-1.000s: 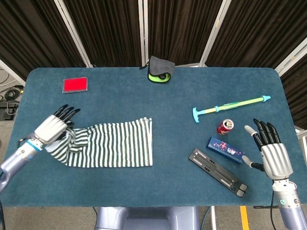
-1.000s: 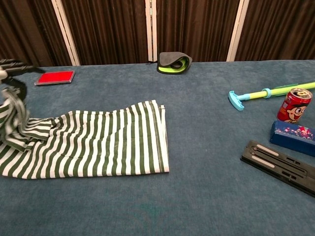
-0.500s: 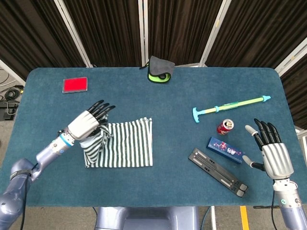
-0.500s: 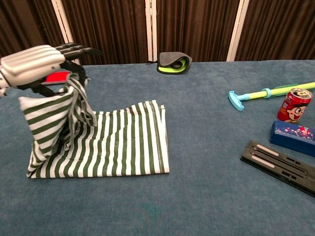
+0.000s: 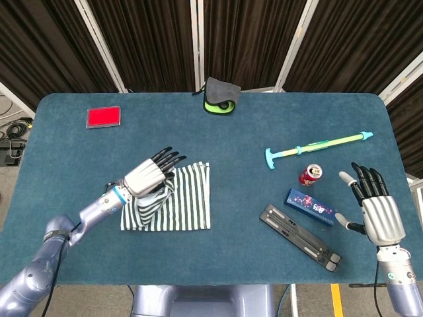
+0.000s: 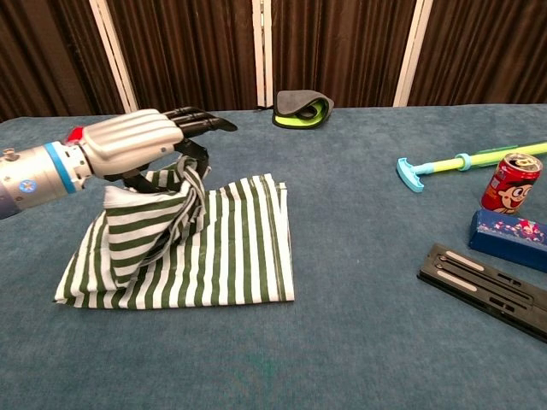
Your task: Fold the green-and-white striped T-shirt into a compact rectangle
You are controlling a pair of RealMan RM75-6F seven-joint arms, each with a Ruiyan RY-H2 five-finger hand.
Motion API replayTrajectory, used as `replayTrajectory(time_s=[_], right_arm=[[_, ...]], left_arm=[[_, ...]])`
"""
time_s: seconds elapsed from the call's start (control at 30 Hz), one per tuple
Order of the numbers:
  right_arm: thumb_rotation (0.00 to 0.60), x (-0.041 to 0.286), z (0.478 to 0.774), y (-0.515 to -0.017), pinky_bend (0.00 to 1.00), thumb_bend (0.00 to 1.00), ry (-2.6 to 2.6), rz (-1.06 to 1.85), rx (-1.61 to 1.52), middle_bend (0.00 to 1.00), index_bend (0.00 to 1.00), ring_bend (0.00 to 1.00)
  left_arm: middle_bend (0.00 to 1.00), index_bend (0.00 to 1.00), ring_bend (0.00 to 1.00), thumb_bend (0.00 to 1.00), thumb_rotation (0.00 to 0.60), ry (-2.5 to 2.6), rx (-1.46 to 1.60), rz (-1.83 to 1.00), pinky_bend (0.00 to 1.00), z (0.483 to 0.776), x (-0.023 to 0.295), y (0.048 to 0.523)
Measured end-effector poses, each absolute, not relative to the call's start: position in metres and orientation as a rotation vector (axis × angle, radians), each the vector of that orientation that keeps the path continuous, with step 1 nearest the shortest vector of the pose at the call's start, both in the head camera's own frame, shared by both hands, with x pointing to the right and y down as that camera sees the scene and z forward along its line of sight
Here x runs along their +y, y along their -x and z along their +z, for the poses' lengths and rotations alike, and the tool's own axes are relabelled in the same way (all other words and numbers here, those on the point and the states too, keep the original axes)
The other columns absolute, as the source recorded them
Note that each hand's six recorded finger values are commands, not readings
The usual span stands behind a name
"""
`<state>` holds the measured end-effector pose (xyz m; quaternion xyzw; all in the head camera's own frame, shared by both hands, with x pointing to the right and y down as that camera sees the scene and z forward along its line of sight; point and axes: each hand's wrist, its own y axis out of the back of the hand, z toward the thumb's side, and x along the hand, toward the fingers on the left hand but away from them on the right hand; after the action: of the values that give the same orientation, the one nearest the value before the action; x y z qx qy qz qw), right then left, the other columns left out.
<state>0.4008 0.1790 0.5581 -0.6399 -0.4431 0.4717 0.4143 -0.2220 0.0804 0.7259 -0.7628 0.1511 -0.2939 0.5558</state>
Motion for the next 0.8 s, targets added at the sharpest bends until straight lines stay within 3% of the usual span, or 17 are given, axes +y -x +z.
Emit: replayTrajectory(time_s=[0.57, 0.63, 0.7, 0.77, 0.8], right_arm=[[0.6, 0.177, 0.558, -0.405, 0.0, 0.0, 1.608, 1.194, -1.126, 0.0, 0.2, 0.0], [0.6, 0.177, 0.558, -0.406, 0.0, 0.0, 1.608, 1.194, -1.128, 0.0, 0.2, 0.0], [0.6, 0.177, 0.558, -0.406, 0.0, 0.0, 1.608, 1.194, -1.129, 0.0, 0.21, 0.0], [0.6, 0.176, 0.558, -0.406, 0.0, 0.0, 1.608, 1.193, -1.131, 0.0, 0.21, 0.0], [0.6, 0.176, 0.558, -0.406, 0.0, 0.0, 1.608, 1.193, -1.131, 0.0, 0.21, 0.0]], left_arm=[[0.0, 0.86, 0.0, 0.58, 0.6, 1.789, 0.288, -0.673, 0.0, 0.739, 0.082, 0.168], [0.0, 0.76, 0.0, 0.5, 0.6, 1.791, 0.284, -0.68, 0.0, 0.741, 0.083, 0.166], [0.0, 0.54, 0.0, 0.31, 0.6, 1.792, 0.283, -0.687, 0.0, 0.743, 0.084, 0.164], [0.0, 0.18, 0.0, 0.09, 0.6, 1.792, 0.284, -0.698, 0.0, 0.745, 0.085, 0.163], [0.0, 0.09, 0.0, 0.05, 0.6, 1.79, 0.286, -0.703, 0.0, 0.746, 0.085, 0.162]])
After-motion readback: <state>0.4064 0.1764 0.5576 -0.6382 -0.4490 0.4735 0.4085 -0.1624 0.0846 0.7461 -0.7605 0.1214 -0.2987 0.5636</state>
